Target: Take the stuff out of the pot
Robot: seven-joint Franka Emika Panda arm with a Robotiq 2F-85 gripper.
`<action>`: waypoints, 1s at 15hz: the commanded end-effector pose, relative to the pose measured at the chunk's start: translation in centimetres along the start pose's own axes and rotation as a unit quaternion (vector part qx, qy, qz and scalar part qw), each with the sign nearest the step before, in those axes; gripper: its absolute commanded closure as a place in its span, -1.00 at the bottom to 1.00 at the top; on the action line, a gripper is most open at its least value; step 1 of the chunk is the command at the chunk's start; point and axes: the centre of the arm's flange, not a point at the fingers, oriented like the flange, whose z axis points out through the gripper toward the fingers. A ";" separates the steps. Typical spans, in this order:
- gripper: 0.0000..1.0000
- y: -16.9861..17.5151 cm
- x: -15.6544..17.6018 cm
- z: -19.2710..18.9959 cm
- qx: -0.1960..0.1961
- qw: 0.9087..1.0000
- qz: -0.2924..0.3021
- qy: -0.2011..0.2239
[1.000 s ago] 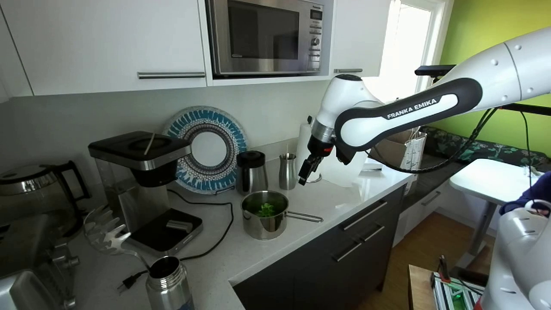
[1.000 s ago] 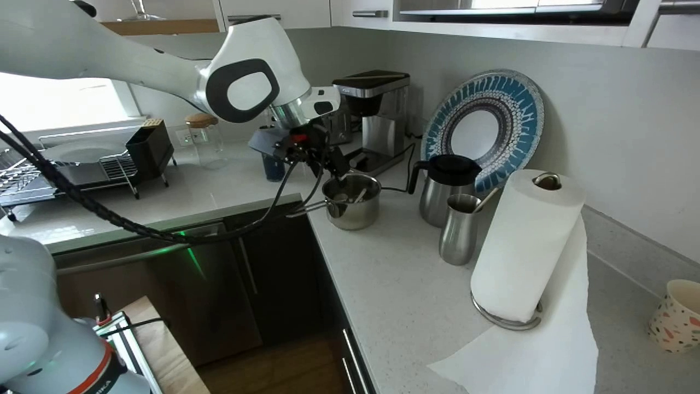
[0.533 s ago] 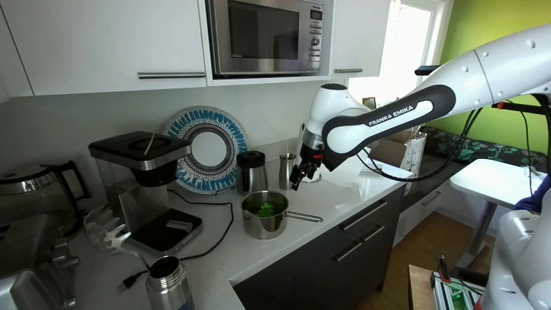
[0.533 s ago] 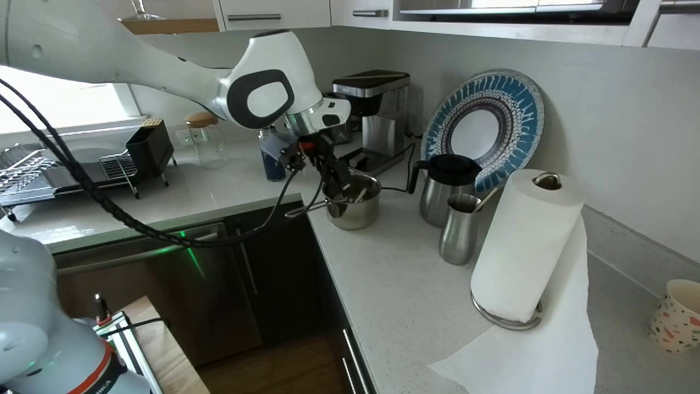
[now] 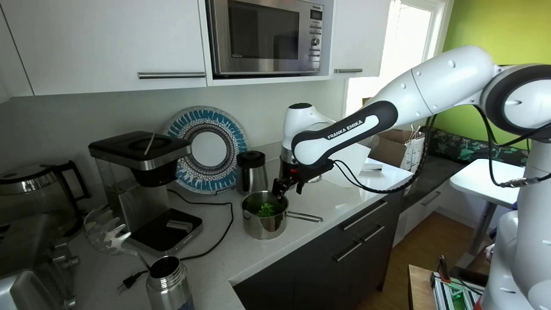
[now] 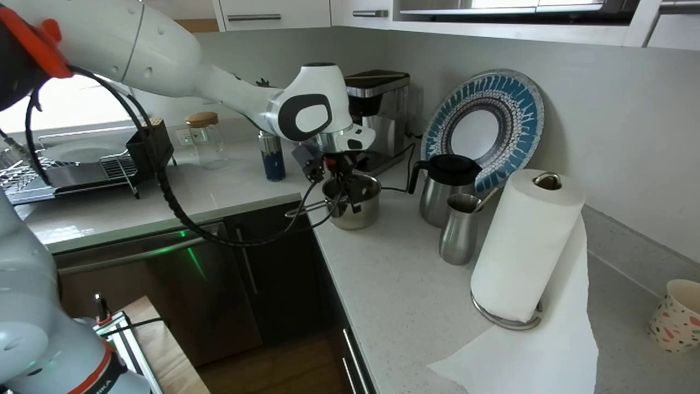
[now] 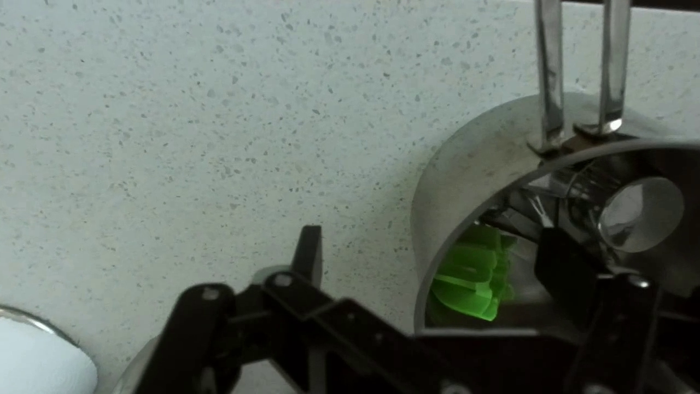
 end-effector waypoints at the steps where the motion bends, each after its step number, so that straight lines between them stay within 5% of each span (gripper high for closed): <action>1: -0.99 -0.3 3.2 2.2 0.036 0.998 0.024 -0.046; 3: -0.88 -0.8 3.8 3.0 0.057 0.996 0.028 -0.061; 4: -0.58 -1.2 4.0 3.4 0.058 0.996 0.029 -0.064; 15: 0.99 -0.3 4.5 4.2 0.000 0.998 -0.040 -0.052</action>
